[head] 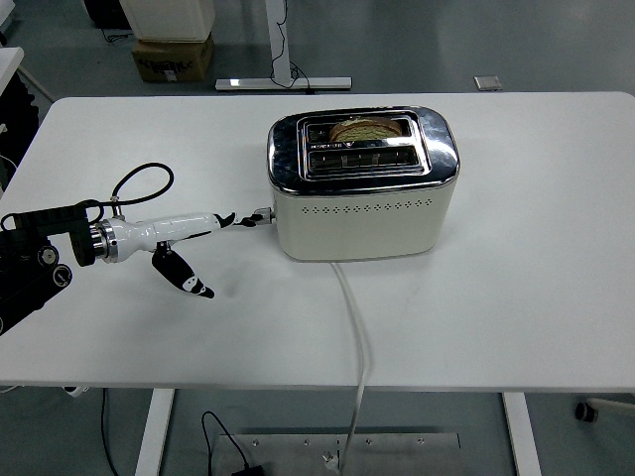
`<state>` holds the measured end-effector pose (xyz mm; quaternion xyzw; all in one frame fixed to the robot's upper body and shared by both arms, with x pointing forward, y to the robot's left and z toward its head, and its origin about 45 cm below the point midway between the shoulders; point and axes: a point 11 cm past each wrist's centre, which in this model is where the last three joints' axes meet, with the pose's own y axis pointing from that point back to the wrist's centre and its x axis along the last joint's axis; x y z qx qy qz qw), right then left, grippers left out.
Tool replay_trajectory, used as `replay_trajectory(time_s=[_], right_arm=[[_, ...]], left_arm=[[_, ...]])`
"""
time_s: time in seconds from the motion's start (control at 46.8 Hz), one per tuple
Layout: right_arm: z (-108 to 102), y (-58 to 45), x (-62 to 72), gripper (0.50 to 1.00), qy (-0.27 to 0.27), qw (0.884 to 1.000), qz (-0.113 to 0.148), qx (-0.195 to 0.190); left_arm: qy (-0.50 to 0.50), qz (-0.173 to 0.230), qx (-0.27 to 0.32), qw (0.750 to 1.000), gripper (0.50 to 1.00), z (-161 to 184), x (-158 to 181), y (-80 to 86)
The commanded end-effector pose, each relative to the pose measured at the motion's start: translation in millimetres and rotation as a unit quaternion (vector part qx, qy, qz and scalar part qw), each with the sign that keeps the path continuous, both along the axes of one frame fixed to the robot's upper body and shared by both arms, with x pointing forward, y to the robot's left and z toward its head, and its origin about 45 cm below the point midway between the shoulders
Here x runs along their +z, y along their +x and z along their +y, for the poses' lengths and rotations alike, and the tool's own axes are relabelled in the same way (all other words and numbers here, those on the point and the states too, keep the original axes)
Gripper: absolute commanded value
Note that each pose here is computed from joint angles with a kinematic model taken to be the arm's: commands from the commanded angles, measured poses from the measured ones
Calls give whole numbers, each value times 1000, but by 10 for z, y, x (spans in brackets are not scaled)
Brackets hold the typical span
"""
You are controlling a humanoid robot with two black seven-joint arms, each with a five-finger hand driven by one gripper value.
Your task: Press down toaster
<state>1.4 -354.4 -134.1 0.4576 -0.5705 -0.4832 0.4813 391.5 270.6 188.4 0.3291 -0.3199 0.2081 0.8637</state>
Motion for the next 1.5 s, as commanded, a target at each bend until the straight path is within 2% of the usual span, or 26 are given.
replay_trajectory(time_s=[0.0,0.662,1.132,1.474], right_arm=[[0,0,0,998,0,1000,0,0],[0,1,0,998,0,1000,0,-1],[0,0,0,998,0,1000,0,0],[0,1,0,998,0,1000,0,-1]], left_arm=[[1,2,1,1000,1000,18,-18,-13],[-5,5,9,1000,1000,59,-8,-15],[-53,4,104,993,1000,671,341,72],[-165,-18,228,959,1000,1187,816,384]])
